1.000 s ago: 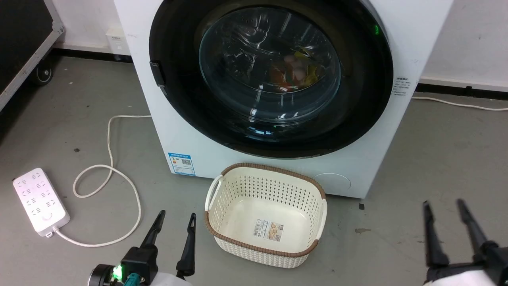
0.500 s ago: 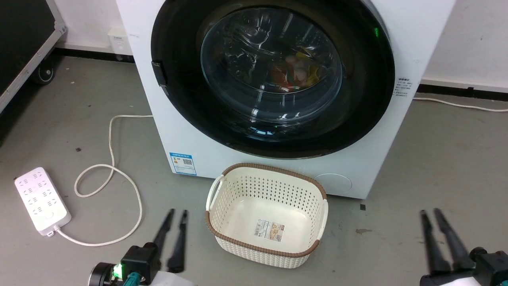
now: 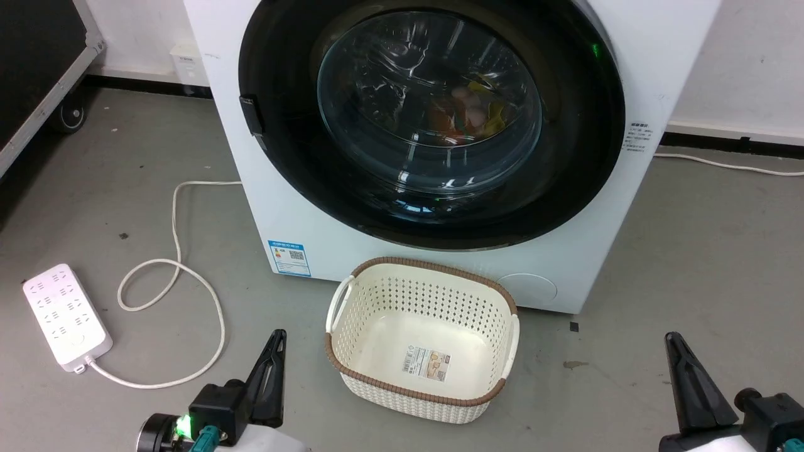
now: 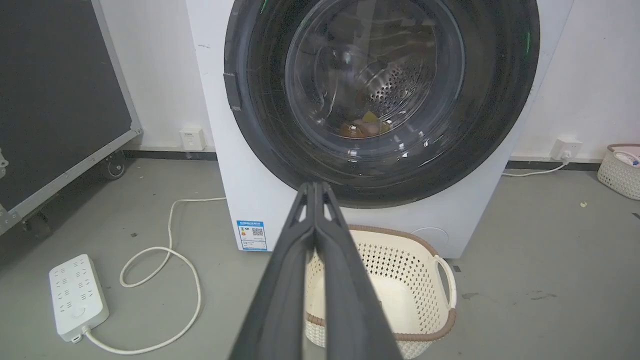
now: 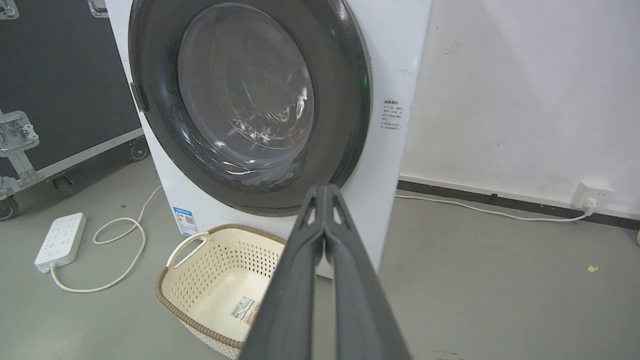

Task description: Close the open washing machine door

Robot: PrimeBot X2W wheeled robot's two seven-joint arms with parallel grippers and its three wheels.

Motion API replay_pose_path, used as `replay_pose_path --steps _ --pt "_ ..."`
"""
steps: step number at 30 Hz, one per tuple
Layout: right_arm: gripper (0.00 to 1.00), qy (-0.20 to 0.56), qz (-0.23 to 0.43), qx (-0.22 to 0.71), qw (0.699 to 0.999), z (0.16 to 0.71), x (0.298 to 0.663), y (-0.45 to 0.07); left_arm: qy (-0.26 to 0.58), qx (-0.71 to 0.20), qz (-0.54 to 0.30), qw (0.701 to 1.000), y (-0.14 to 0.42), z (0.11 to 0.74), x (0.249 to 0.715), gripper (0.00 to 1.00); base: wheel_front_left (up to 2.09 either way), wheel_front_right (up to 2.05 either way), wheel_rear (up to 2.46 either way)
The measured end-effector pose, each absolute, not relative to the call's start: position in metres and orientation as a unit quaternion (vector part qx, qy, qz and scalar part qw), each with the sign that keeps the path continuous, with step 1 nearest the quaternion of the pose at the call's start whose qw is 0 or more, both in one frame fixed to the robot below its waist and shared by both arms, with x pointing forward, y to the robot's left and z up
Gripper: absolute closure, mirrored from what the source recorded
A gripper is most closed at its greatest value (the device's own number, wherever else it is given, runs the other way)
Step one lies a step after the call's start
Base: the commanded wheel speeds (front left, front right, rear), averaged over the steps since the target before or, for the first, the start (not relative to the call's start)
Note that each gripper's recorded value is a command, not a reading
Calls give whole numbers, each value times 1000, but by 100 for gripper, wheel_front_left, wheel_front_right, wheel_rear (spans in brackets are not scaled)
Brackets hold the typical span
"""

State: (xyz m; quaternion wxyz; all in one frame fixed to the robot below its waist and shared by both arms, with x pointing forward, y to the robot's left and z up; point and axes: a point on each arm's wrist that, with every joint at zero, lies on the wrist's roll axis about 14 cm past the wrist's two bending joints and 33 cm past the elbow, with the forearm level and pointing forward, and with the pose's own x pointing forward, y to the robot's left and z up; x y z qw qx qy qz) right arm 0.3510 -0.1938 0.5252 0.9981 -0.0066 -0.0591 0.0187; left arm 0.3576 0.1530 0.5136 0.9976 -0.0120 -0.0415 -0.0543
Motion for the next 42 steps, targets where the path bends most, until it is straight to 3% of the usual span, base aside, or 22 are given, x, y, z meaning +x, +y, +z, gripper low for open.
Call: replay_pose_path --steps 42 --pt "100 -29 36 -11 999 521 357 -182 -23 4 -37 999 162 517 363 100 0 0 0"
